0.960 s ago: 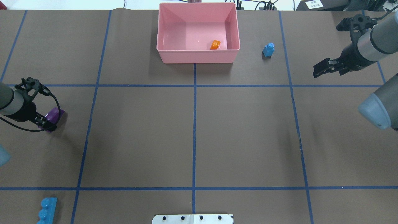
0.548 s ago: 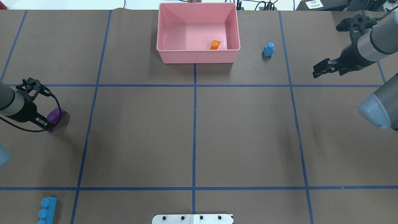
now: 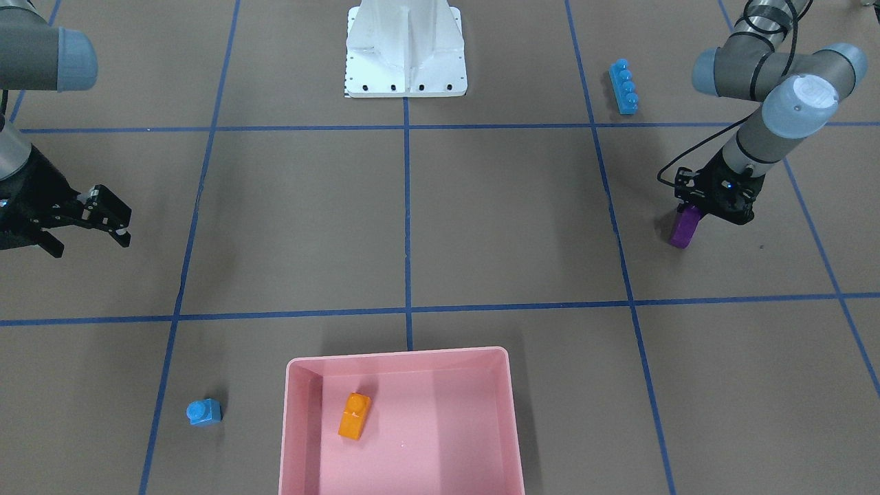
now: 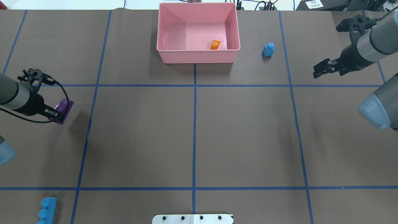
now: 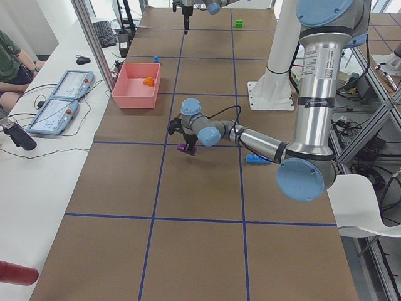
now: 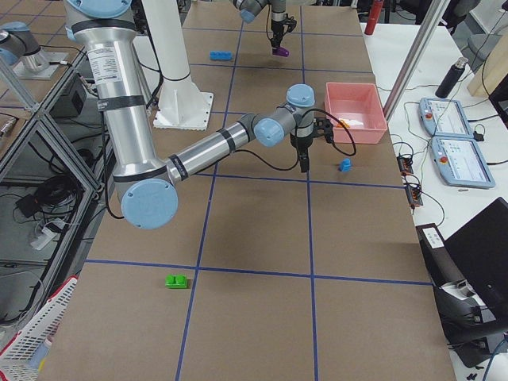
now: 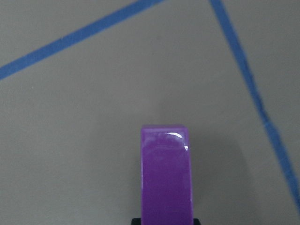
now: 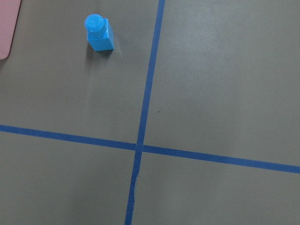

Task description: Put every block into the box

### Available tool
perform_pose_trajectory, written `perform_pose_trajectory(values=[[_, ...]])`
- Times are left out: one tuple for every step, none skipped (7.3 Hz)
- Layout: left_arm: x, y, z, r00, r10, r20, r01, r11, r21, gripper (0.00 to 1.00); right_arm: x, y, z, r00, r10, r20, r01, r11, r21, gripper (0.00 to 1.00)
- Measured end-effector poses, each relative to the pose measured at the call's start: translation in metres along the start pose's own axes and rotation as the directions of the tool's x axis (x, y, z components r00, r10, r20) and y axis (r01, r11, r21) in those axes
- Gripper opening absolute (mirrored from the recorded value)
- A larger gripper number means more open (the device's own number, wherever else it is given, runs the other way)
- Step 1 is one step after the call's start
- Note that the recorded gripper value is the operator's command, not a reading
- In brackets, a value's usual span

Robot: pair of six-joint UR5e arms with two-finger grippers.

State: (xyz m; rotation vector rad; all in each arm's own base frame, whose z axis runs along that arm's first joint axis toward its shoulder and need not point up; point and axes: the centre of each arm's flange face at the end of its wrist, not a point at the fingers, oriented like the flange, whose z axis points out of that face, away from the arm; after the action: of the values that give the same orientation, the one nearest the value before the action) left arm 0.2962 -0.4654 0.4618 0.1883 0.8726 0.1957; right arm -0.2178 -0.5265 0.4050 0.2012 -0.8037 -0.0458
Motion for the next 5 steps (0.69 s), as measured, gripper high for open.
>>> perform_pose_trajectory(values=[[0.031,-0.023,-0.012,0.996,-0.082,-0.038,0.084,0.996,0.036,0.0,0.0,0.0,0.0,1.0,0.0,0.0,0.0,1.0,0.0,1.0],[0.058,-0.046,-0.021,0.988,-0.138,-0.072,0.142,0.988,0.061,0.0,-0.001,0.0,0.001,1.0,0.0,-0.001,0.0,1.0,0.0,1.0],[0.086,-0.071,-0.028,0.979,-0.179,-0.1,0.187,0.979,0.082,0.0,-0.001,-0.001,0.001,1.0,0.0,-0.002,0.0,1.0,0.0,1.0],[0.111,-0.1,-0.032,0.971,-0.208,-0.119,0.221,0.97,0.102,0.0,-0.001,-0.001,0.001,1.0,-0.001,-0.002,0.001,1.0,0.0,1.0],[0.136,-0.131,-0.033,0.964,-0.233,-0.131,0.248,0.962,0.118,0.0,-0.001,-0.001,0.002,1.0,-0.001,-0.002,0.001,1.0,0.0,1.0]])
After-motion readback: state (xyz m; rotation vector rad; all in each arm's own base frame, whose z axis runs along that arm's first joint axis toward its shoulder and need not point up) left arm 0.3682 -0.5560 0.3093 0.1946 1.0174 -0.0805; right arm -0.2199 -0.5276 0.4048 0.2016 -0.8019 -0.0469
